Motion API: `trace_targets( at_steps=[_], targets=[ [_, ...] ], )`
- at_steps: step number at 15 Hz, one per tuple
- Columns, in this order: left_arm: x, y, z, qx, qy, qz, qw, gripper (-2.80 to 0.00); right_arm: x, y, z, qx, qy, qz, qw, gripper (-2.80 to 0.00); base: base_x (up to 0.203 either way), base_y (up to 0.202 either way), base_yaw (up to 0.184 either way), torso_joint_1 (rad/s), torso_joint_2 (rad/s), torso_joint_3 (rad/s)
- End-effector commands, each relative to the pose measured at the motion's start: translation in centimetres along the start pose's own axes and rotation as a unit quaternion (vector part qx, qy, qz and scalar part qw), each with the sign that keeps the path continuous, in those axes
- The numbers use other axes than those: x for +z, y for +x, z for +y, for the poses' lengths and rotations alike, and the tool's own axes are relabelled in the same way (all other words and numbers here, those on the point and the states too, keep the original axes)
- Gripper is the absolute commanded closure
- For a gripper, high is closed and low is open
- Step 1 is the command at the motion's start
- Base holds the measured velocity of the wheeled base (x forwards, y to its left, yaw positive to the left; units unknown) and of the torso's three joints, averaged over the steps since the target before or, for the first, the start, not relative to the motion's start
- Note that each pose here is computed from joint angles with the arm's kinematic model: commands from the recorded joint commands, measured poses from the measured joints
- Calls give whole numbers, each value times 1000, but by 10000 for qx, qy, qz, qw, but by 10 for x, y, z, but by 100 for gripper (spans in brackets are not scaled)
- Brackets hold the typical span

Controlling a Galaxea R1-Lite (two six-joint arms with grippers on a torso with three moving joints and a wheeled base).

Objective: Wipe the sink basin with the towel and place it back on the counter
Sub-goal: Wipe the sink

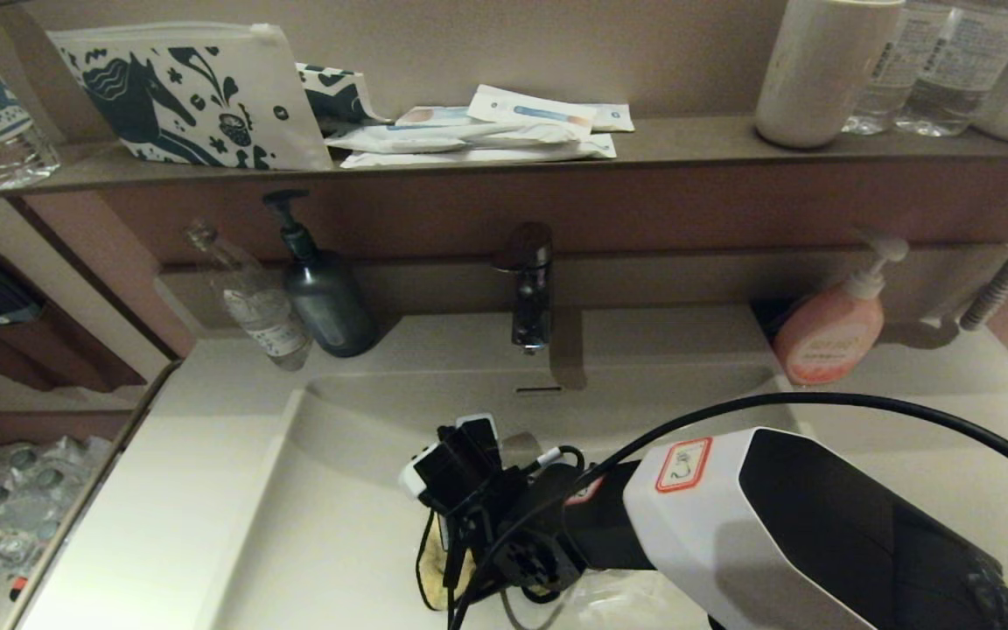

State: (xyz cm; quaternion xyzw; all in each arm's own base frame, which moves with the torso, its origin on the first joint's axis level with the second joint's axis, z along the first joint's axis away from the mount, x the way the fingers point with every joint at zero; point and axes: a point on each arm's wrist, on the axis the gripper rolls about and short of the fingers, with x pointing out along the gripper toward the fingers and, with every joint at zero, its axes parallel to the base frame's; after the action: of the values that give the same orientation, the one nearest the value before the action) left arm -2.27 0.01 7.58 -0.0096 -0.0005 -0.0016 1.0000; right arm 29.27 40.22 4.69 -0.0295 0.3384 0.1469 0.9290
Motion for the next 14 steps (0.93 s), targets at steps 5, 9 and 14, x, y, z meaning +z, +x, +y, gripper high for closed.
trace_targets(
  at_steps=[5, 9, 14],
  targets=[
    [0, 0, 0, 1, 4, 5, 10000, 0, 19, 13, -16, -303, -25, -283, 9991, 0, 0, 0, 0, 0, 0, 0],
    [0, 0, 0, 1, 4, 5, 10000, 0, 25, 31, -43, -742, -108, -277, 9968, 0, 0, 0, 0, 0, 0, 0],
    [0, 0, 0, 6, 0, 5, 10000, 0, 31, 33, -64, -1017, -200, -202, 9944, 0, 0, 0, 0, 0, 0, 0]
  ],
)
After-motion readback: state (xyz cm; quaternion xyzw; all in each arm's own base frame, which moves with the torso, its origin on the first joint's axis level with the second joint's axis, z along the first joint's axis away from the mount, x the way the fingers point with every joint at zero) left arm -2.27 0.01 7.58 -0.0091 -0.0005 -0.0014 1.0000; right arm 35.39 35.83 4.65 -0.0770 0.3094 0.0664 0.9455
